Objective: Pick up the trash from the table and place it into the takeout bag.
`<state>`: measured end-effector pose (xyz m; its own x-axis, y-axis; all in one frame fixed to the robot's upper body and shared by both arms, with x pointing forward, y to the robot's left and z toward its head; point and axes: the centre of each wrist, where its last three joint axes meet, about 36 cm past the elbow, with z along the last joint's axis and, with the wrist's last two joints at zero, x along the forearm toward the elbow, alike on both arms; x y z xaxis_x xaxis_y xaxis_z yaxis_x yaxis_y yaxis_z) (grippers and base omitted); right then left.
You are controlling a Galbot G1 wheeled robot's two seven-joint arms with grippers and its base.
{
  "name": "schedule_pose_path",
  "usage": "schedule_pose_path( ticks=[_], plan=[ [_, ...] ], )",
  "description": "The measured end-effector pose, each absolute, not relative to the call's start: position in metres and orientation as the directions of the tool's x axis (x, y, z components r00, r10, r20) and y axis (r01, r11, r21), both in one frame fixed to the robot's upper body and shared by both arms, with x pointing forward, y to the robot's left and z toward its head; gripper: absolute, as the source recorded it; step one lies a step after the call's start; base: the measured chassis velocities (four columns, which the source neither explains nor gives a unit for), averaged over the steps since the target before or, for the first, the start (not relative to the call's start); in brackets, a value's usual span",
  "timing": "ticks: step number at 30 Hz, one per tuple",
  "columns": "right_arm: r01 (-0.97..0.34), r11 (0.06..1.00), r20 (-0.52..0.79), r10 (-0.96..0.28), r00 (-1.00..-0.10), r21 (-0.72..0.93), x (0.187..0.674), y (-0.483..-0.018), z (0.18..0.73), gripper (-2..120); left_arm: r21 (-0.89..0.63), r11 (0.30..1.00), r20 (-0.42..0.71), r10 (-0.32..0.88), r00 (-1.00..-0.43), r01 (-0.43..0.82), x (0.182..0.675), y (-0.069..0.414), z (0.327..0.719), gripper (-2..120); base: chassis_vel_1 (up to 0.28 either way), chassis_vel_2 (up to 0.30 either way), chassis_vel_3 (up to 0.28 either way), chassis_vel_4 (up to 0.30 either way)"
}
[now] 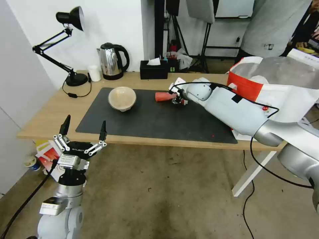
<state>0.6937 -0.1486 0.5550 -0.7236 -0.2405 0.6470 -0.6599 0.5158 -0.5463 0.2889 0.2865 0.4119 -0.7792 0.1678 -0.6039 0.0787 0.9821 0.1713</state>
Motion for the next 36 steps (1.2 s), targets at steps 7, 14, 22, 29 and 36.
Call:
schedule_pose_path(
  ticks=[7, 14, 22, 29, 36],
  plan=[
    [-0.652, 0.517, 0.635, -0.243, -0.733, -0.555, 0.693, -0.154, 0.565, 14, 0.168, 0.982, -0.607, 0.168, -0.777, 0.081, 0.290, 0.285, 0.413, 100, 0.000, 0.000, 0.000, 0.000],
    [-0.642, 0.523, 0.621, -0.247, -0.744, -0.560, 0.690, -0.161, 0.572, 6, 0.172, 0.982, -0.610, 0.170, -0.774, 0.080, 0.290, 0.286, 0.416, 100, 0.000, 0.000, 0.000, 0.000],
    [-0.632, 0.544, 0.589, -0.282, -0.757, -0.553, 0.672, -0.172, 0.596, 6, 0.174, 0.982, -0.609, 0.171, -0.775, 0.080, 0.291, 0.286, 0.416, 100, 0.000, 0.000, 0.000, 0.000],
    [-0.637, 0.547, 0.560, -0.330, -0.760, -0.543, 0.638, -0.190, 0.618, 6, 0.173, 0.982, -0.603, 0.171, -0.779, 0.081, 0.295, 0.287, 0.414, 100, 0.000, 0.000, 0.000, 0.000],
    [-0.661, 0.530, 0.557, -0.369, -0.744, -0.532, 0.596, -0.207, 0.625, 6, 0.171, 0.981, -0.595, 0.180, -0.783, 0.095, 0.298, 0.284, 0.412, 100, 0.000, 0.000, 0.000, 0.000]
  ],
)
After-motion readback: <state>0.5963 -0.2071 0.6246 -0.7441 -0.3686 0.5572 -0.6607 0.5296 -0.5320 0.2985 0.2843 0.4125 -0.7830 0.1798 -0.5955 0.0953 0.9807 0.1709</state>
